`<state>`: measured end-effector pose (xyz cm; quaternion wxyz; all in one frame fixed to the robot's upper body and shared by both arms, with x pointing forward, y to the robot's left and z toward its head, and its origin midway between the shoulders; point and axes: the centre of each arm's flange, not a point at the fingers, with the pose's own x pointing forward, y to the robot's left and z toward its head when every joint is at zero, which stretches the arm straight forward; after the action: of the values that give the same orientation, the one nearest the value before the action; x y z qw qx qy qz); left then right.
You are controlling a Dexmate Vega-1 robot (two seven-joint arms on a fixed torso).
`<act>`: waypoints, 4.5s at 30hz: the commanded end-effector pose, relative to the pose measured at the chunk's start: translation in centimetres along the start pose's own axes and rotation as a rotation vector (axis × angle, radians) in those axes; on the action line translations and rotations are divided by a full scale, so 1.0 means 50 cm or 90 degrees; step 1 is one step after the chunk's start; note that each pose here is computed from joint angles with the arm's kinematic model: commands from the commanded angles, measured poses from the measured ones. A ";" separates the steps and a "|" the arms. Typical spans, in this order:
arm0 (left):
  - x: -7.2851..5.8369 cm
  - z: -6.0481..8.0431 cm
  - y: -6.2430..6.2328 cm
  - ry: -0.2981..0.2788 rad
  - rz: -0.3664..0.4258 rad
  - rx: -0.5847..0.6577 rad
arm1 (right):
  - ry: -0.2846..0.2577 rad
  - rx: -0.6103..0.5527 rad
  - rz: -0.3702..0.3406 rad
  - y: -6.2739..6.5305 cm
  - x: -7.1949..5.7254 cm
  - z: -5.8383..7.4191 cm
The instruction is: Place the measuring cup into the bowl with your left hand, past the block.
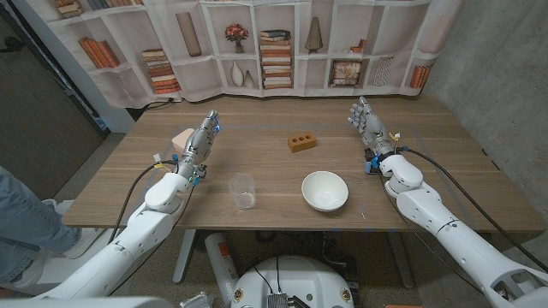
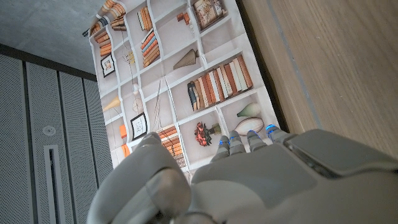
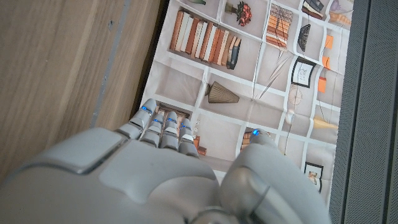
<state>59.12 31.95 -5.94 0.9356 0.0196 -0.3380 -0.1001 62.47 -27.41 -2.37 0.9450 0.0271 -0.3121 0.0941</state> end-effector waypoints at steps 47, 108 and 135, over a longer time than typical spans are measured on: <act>-0.086 0.016 -0.002 -0.032 -0.014 0.043 | -0.003 0.003 -0.015 -0.002 0.000 -0.002; -0.184 0.022 -0.038 -0.057 -0.036 0.064 | -0.009 -0.002 -0.022 -0.001 0.013 0.009; -0.220 0.010 -0.057 -0.041 -0.036 0.063 | -0.015 -0.002 -0.032 -0.019 0.005 0.010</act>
<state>50.73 31.42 -11.75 0.9154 0.0732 -0.3784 -0.1166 62.56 -27.95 -1.43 0.9433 0.0313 -0.3232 0.0692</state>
